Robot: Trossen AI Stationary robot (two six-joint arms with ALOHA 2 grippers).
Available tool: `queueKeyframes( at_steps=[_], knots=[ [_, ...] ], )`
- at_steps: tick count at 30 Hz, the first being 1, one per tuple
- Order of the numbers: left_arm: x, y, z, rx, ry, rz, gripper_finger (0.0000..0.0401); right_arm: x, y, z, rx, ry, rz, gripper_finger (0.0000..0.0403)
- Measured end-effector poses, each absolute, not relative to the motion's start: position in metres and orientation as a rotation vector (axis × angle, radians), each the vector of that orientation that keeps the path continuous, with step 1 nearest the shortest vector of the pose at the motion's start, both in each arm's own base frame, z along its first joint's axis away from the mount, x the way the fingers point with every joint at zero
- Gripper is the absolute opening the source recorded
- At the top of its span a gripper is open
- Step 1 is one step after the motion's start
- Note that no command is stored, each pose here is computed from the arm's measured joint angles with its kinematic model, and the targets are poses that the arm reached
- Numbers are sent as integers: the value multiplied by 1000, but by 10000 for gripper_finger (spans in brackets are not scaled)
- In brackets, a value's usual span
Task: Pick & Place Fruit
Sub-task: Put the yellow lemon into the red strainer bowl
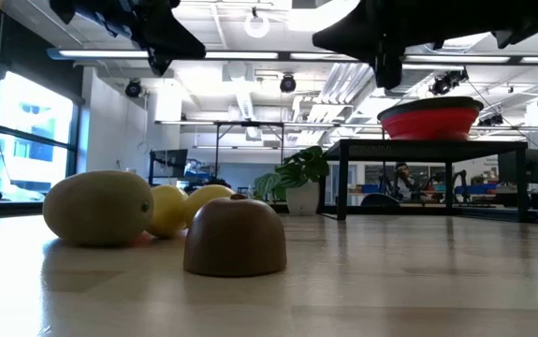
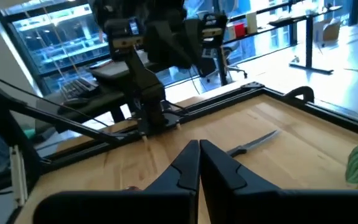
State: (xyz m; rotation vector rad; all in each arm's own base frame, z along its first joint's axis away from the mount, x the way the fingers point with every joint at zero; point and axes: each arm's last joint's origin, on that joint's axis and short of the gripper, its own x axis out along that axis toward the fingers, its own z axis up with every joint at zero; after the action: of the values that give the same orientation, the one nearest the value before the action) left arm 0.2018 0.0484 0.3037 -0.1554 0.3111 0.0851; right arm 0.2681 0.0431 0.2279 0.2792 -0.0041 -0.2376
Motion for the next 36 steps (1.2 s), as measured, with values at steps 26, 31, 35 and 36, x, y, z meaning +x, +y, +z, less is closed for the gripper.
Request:
queueKeyframes(
  at_steps=[26,31,35,36],
  knots=[
    [197,46,308,-158,290,56,54,280,53,221,181,-99,-167,3],
    [196,46,309,-99,285,35,54,280,51,221,185,-101,-175,3],
    [186,42,316,-46,249,-11,54,280,51,224,196,-131,-171,3],
    [181,39,318,-33,238,-17,54,280,52,225,201,-142,-168,3]
  ],
)
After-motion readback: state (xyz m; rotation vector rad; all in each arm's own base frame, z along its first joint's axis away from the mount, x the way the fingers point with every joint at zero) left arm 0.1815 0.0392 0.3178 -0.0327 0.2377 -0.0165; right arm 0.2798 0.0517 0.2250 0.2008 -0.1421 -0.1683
